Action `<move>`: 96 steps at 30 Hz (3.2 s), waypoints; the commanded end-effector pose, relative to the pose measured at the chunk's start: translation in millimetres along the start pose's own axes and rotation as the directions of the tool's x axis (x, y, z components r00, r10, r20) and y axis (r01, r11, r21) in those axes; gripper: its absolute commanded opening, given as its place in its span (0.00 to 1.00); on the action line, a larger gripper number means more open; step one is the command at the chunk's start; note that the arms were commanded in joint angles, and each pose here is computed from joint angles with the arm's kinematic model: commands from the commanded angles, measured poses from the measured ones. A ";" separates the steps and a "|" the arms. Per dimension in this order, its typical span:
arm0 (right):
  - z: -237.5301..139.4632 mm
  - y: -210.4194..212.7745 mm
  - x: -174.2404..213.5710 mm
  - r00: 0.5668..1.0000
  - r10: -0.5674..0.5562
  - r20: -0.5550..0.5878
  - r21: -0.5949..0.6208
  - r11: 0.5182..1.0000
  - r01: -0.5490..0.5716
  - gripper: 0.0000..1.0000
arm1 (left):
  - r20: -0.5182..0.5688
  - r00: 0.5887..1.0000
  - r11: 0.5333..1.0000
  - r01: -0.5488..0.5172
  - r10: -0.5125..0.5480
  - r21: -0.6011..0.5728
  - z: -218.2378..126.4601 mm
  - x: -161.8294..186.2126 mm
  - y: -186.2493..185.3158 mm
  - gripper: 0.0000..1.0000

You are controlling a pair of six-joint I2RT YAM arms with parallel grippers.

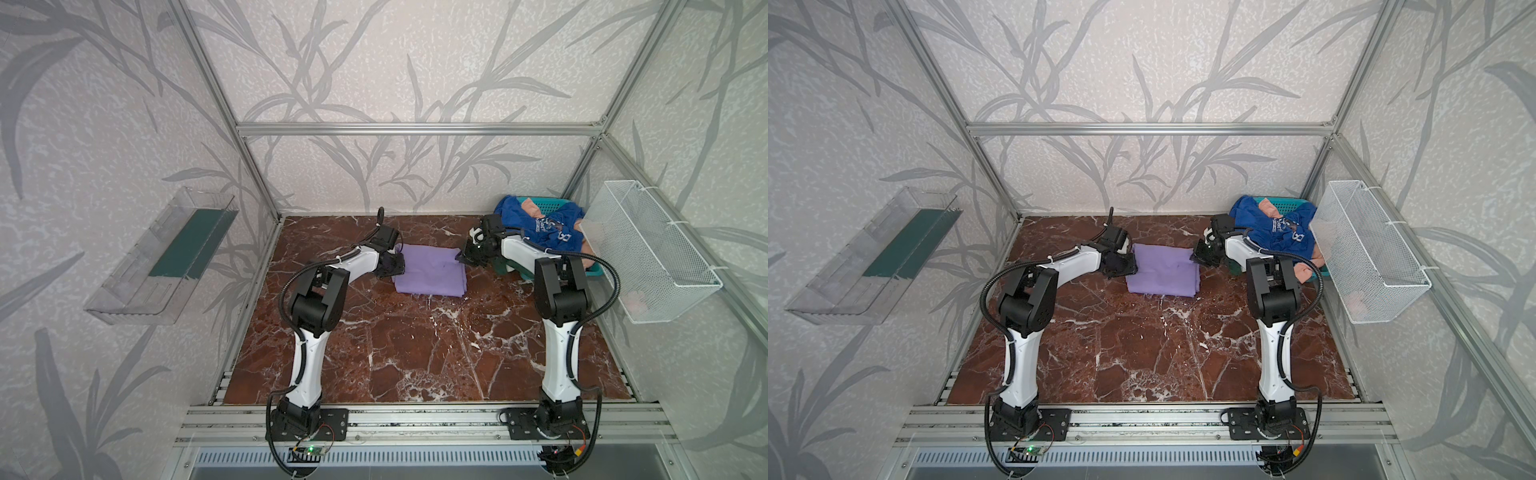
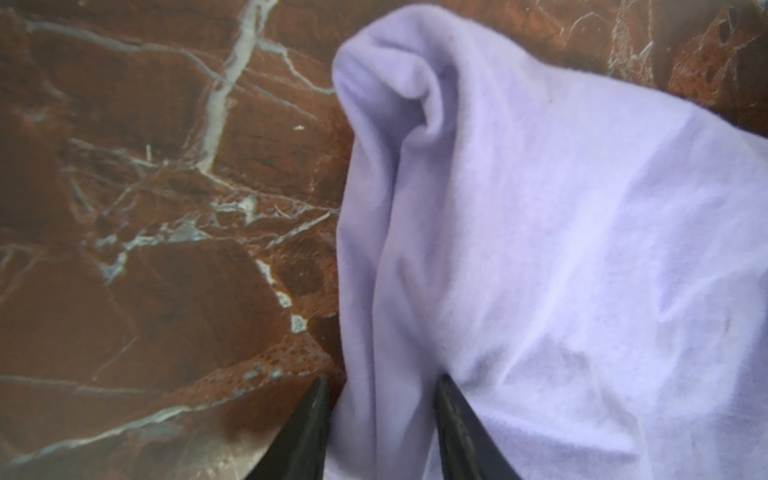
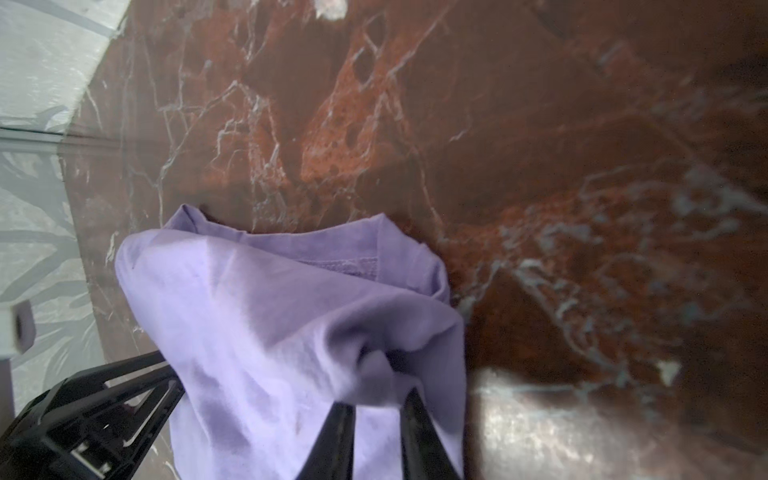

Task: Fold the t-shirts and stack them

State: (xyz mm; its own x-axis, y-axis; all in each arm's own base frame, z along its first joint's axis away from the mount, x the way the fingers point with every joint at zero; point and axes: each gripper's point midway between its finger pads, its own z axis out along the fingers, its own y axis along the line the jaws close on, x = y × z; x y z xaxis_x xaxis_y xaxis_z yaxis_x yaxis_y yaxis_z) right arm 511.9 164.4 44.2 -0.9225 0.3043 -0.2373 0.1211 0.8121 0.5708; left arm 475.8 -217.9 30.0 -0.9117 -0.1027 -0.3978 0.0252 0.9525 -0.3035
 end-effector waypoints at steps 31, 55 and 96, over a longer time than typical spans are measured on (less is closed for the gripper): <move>-79.0 4.6 26.8 0.989 -0.047 0.141 0.023 0.999 0.044 0.95 | -0.040 0.991 0.972 0.118 -0.129 -0.202 -8.2 -53.1 155.7 0.00; -138.5 -51.3 67.3 0.952 -0.114 0.286 0.163 0.984 0.068 0.98 | -0.088 0.996 0.845 -0.051 0.005 -0.532 -79.7 -128.6 335.5 0.00; -213.8 -40.3 75.6 0.841 -0.175 0.511 0.184 0.979 0.092 0.99 | 0.320 0.942 0.644 0.186 0.096 -0.742 -182.6 -136.4 338.7 0.80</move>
State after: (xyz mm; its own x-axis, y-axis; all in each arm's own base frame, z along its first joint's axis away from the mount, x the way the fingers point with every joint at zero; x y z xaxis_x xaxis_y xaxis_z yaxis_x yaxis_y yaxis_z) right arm 360.2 55.1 165.3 -0.6508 0.3757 -0.6598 0.1016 0.9042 0.4148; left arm 533.2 175.7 107.6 -0.8047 -0.0807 -0.5882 -0.3844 0.8259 0.4125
